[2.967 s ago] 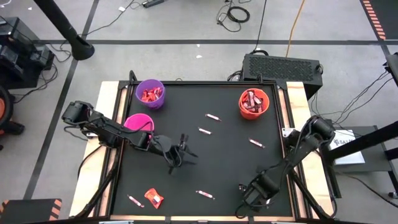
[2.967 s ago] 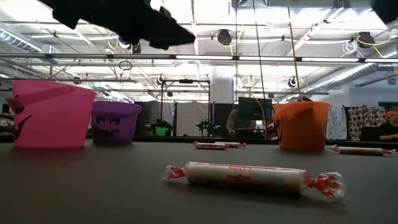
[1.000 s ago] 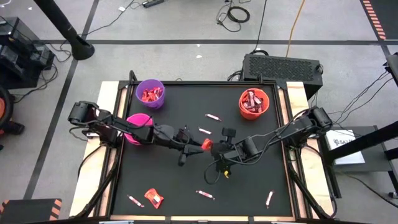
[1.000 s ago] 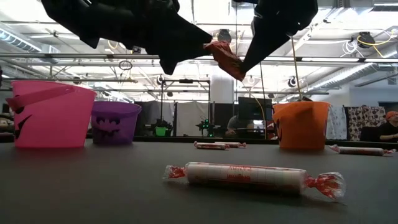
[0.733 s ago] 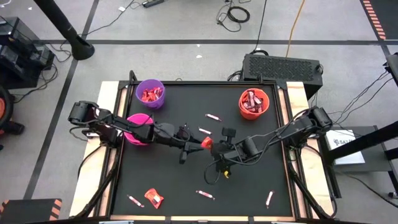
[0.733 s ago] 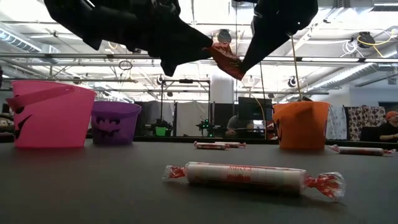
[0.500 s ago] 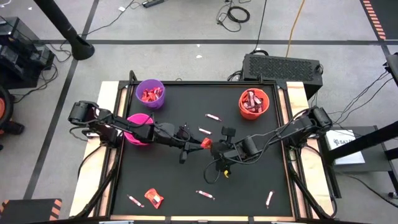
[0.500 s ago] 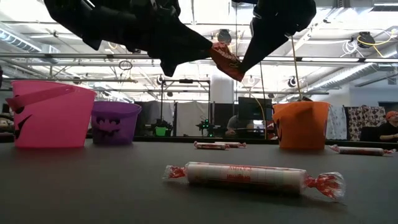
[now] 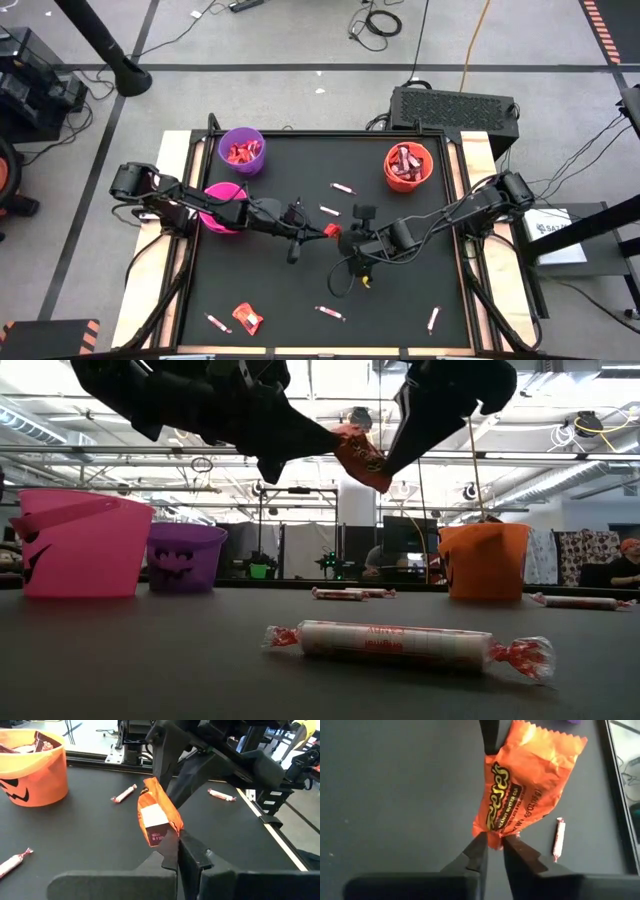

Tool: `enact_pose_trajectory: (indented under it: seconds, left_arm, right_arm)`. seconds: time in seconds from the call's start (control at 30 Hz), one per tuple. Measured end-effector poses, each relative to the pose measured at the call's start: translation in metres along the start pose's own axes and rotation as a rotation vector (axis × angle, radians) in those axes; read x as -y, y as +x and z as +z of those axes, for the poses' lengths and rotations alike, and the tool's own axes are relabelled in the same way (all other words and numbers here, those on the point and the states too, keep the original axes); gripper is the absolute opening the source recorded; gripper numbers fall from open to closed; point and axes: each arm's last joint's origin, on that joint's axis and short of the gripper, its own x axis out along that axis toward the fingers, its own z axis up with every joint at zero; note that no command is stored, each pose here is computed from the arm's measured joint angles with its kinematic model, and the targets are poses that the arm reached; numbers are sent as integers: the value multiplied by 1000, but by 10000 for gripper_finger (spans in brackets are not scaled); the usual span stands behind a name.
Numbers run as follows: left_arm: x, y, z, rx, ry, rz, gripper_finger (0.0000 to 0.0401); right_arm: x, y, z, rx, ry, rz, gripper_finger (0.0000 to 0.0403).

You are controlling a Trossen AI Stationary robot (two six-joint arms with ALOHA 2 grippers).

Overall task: Sort candy by brand, put in halloween buckets
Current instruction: Put the orange candy into the purple bucket

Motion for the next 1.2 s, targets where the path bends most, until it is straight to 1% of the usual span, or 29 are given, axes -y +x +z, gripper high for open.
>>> enact_pose_trajectory:
  seconds: [0.13,0.3,0.4,0.53,0.63,0.73,0.83,0.93,1.1,1.2]
  left_arm:
    - [-2,-2,0,-21,-4,11,3]
    - [-9,-16,9,-58,2,49,2]
    - [-14,-33,19,-84,13,121,2]
    - [-23,-64,34,-116,24,259,1]
    - [-29,-91,45,-115,16,355,1]
    - [-33,-119,51,-128,2,437,1]
    - [-36,-144,52,-157,-11,535,1]
    - [-42,-165,51,-181,-43,644,1]
    - [-58,-183,43,-260,-97,763,1]
    - [-72,-187,36,-335,-141,838,1]
  right_arm:
    - [0,0,0,2,-27,-4,96]
    - [2,0,0,13,12,-67,169]
    - [2,0,-1,4,40,-67,203]
    - [2,0,-1,4,54,-50,232]
    - [1,0,0,9,57,-48,241]
    - [2,0,-1,2,49,-51,244]
    - [3,0,-3,-20,31,-58,244]
    - [3,0,-3,-23,-30,-62,241]
    - [6,5,-2,-6,-126,-64,232]
    - [12,15,-9,17,-157,-74,225]
